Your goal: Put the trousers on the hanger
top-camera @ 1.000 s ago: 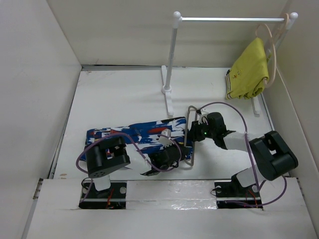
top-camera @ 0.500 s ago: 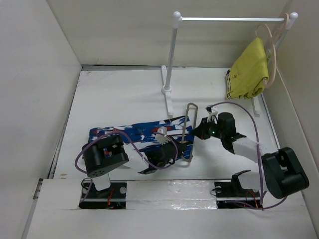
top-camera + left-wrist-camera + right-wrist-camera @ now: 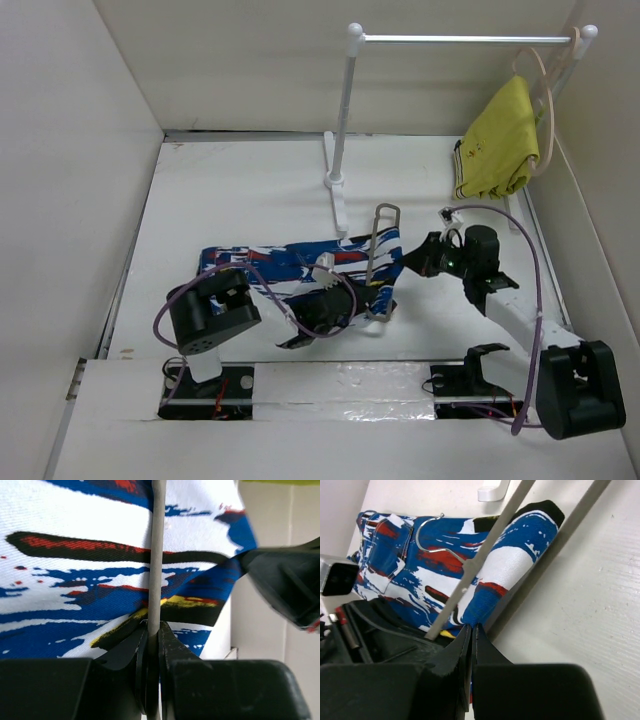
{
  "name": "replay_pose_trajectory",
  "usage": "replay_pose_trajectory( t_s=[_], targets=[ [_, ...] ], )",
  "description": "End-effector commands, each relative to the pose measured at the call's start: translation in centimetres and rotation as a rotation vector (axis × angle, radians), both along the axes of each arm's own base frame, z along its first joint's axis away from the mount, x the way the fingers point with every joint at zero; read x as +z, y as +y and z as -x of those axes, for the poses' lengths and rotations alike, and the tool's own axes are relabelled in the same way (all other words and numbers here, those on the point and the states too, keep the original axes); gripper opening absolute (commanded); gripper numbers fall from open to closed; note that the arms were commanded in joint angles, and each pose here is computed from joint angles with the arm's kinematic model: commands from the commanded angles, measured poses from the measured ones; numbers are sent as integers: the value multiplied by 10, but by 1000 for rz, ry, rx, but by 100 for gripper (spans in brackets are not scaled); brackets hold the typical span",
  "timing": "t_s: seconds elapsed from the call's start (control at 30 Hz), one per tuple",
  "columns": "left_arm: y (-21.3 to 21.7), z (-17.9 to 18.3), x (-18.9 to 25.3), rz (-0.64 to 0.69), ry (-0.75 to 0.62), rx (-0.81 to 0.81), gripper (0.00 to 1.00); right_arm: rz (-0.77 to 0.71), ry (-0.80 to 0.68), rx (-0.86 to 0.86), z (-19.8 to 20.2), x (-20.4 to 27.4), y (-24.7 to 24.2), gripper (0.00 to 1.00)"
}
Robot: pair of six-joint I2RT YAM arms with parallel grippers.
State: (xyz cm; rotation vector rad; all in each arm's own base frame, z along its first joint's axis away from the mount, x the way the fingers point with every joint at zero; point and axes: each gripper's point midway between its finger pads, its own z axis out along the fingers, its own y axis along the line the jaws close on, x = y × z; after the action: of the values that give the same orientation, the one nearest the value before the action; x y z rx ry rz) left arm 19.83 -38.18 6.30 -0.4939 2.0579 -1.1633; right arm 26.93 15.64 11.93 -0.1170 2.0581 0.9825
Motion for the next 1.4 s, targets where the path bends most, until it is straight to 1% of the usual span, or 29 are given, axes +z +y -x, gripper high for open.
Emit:
replay_pose_trajectory(
  t_s=[0.0, 0.03, 0.07, 0.1, 0.13, 0.17, 0.3, 0.33, 0.4, 0.47, 0.57, 0.63, 0.67, 0.7, 0.73, 0.77, 0.83, 0.87, 0.9, 0.93, 1.0, 1.03, 1.1, 1.13, 1.17, 1.23, 1.27, 1.37],
  targets=[
    [-2, 7, -37, -149, 29, -67, 0, -47, -159, -17, -37, 58, 1, 0],
    [-13, 5, -32, -144, 20, -79, 0, -52, -158, -14, -39, 58, 5, 0],
    [-19, 11, -38, -157, 29, -111, 0, -58, -157, -23, -43, 58, 5, 0],
    [-23, 12, -40, -158, 33, -124, 0, -70, -171, -18, -46, 61, 8, 0],
    [-31, 11, -36, -147, 30, -135, 0, -73, -155, -25, -49, 57, 9, 0],
    [-34, 15, -46, -165, 47, -158, 0, -78, -156, -22, -50, 58, 12, 0],
    [-45, 17, -56, -181, 71, -186, 0, -106, -187, -27, -60, 74, 22, 0],
    [-56, 14, -50, -167, 64, -194, 0, -109, -207, -31, -64, 84, 25, 0],
    [-64, 20, -56, -194, 61, -221, 0, -99, -201, -30, -67, 83, 29, 0],
    [-70, 17, -56, -197, 57, -218, 0, -98, -193, -28, -68, 80, 33, 0],
    [-71, 17, -66, -257, 69, -205, 0, -129, -174, -22, -62, 74, 37, 0],
    [-59, 18, -75, -286, 95, -182, 0, -150, -200, -21, -60, 85, 37, 0],
    [-49, 11, -70, -285, 92, -144, 0, -146, -213, -27, -60, 91, 36, 0],
    [-39, 7, -72, -290, 99, -117, 0, -129, -195, -51, -61, 89, 29, 0],
    [-26, 11, -74, -285, 110, -101, 0, -118, -228, -77, -61, 99, 21, 0],
    [-18, 6, -74, -284, 114, -80, 0, -109, -236, -128, -65, 103, 12, 0],
    [-10, 7, -76, -297, 117, -68, 0, -120, -281, -167, -69, 122, -2, 0],
    [-13, 6, -74, -303, 104, -77, 0, -125, -290, -171, -71, 129, -5, 0],
    [-10, 7, -82, -345, 119, -81, 0, -127, -316, -177, -75, 144, -8, 0],
    [-19, 3, -79, -348, 121, -81, 0, -125, -328, -187, -78, 153, -12, 0],
    [-12, -1, -77, -339, 119, -55, 0, -112, -313, -215, -84, 157, -25, 0],
    [7, -9, -75, -335, 119, -10, 0, -104, -327, -225, -84, 164, -34, 0],
    [23, -11, -67, -318, 107, 21, 0, -74, -306, -236, -80, 156, -41, 0],
    [38, -8, -71, -347, 105, 40, 0, -55, -309, -247, -78, 151, -47, 0],
    [46, -14, -58, -337, 77, 80, 0, -48, -273, -261, -73, 132, -52, 0],
    [63, -12, -62, -353, 85, 106, 0, -60, -287, -284, -63, 128, -64, 0],
    [64, -11, -57, -335, 83, 106, 0, -58, -260, -290, -56, 111, -68, 0],
    [77, -13, -57, -351, 77, 134, 0, -23, -272, -354, -39, 106, -90, 0]
  ],
)
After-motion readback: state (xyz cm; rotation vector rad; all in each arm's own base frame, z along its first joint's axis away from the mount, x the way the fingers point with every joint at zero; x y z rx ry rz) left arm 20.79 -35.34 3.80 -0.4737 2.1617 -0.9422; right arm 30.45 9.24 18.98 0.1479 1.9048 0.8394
